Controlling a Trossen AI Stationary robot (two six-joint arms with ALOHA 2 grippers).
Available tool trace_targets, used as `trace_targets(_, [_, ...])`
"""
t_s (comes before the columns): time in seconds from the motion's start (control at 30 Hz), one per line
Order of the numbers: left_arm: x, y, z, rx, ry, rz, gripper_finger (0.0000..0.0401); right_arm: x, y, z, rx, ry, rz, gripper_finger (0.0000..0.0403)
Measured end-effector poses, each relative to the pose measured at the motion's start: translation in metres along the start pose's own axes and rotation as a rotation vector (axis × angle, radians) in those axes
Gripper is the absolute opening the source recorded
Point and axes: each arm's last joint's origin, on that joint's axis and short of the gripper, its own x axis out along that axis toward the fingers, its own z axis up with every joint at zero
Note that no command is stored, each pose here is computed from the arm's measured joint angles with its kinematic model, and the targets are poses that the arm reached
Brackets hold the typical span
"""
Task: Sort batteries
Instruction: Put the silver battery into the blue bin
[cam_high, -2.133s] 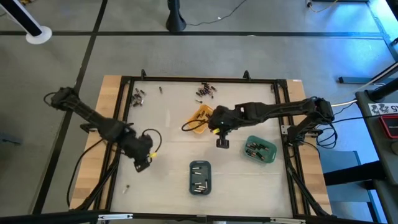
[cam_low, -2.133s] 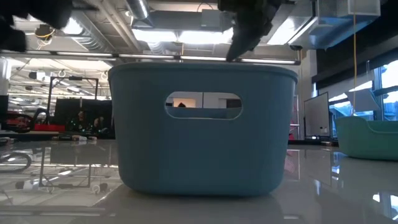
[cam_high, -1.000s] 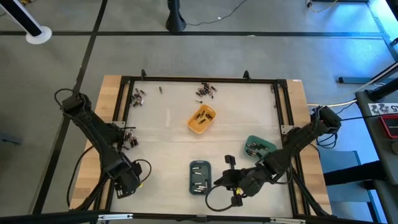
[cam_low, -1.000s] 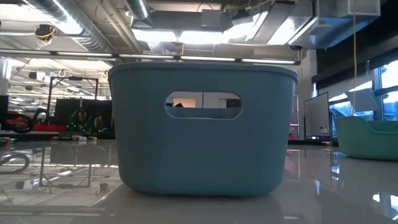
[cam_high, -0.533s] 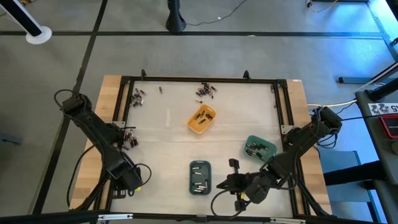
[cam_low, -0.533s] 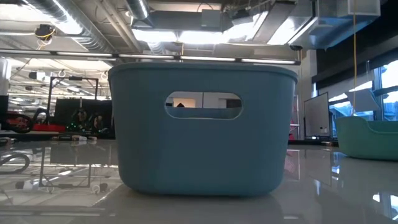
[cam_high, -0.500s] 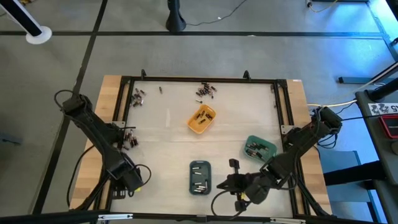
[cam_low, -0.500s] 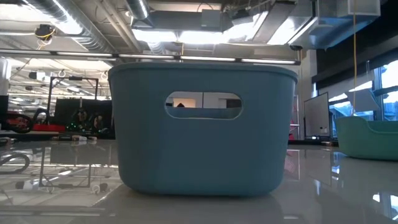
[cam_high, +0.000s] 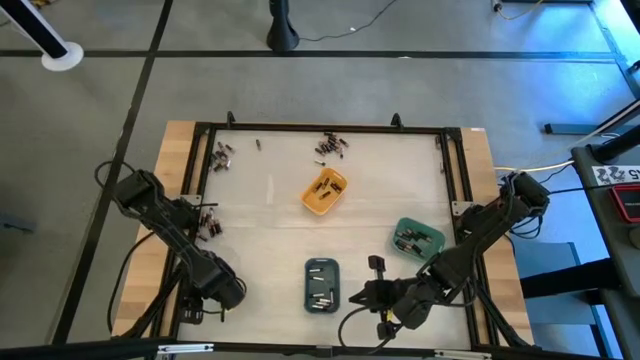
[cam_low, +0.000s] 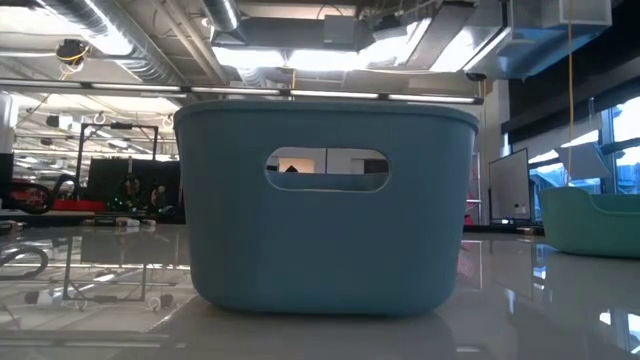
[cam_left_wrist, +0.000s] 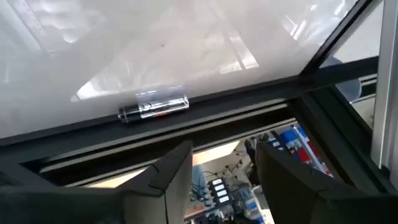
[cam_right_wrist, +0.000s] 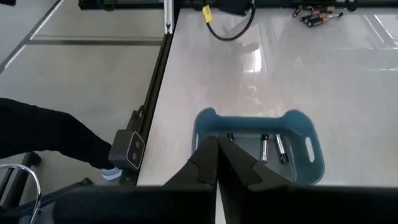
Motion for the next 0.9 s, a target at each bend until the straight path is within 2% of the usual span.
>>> trace_targets(0.17, [0.001, 0.001, 0.001, 0.001, -0.057, 0.067, 0.0167, 0.01, 0.002, -0.007, -0.014, 0.026, -0.012, 0.0005])
trace_targets(0.27, [0.001, 0.002, 0.002, 0.042, -0.098, 0.107, 0.0167, 0.015, 0.003, -0.011, -0.016, 0.041, -0.012, 0.0005])
trace_targets(0.57, [0.001, -0.006, 0.01, 0.041, -0.199, 0.066, 0.0167, 0.016, 0.004, -0.011, 0.0, 0.041, -0.012, 0.0005])
trace_targets(0.8, [0.001, -0.004, 0.012, 0.045, -0.311, 0.176, 0.0168, 0.016, 0.003, -0.011, -0.013, 0.042, -0.012, 0.0005])
trace_targets(0.9, [0.002, -0.005, 0.012, 0.068, -0.335, 0.207, 0.0184, 0.016, 0.003, -0.011, -0.014, 0.042, -0.012, 0.0005])
